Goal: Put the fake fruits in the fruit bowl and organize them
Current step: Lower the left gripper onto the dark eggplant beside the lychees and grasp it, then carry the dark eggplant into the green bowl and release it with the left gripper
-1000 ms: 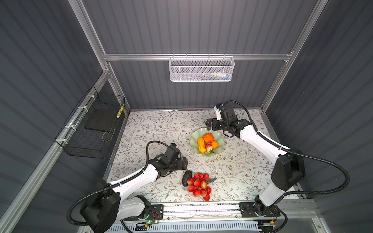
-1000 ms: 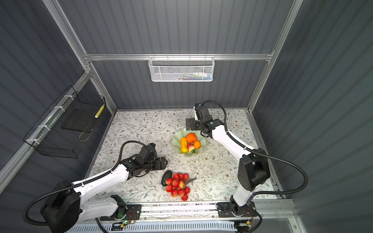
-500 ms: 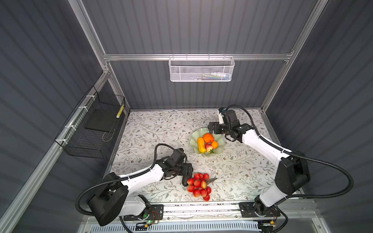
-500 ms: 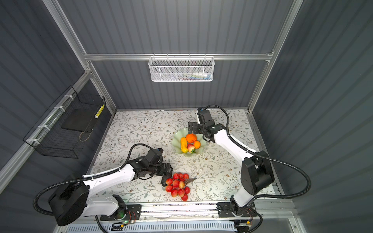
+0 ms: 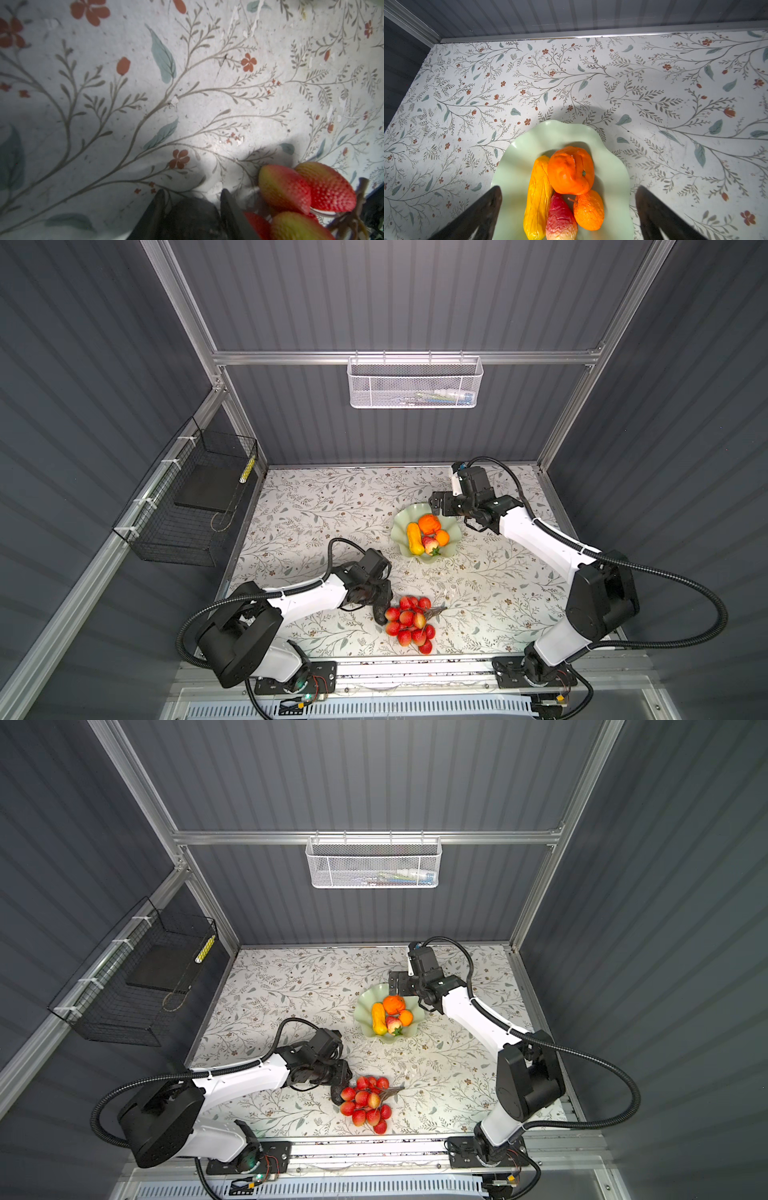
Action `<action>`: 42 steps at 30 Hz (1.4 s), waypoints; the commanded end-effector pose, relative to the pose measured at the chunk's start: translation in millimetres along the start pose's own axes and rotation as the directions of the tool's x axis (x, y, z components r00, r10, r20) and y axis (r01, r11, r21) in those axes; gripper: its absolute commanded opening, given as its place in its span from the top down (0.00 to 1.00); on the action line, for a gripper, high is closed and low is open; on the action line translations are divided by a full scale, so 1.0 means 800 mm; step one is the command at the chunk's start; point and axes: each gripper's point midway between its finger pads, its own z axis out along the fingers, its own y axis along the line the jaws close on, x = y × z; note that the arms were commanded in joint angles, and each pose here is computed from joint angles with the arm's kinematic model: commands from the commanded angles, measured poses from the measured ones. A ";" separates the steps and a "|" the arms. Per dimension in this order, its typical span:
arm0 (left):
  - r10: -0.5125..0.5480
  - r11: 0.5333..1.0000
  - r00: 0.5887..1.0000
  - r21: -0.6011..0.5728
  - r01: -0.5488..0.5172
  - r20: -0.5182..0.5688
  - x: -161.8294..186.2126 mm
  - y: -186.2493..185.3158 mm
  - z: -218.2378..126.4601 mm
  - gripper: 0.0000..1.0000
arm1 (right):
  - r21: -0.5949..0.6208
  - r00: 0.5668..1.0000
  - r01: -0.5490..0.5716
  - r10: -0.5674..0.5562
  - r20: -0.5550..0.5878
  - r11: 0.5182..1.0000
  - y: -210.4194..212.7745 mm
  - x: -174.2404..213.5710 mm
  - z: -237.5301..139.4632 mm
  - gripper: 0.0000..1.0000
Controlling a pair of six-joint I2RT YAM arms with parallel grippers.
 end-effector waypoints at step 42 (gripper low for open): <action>0.255 0.967 0.938 -0.042 -0.252 0.234 -0.304 -0.090 -0.014 0.68 | -0.009 0.994 -0.105 0.105 0.033 0.994 -0.043 0.037 -0.066 0.01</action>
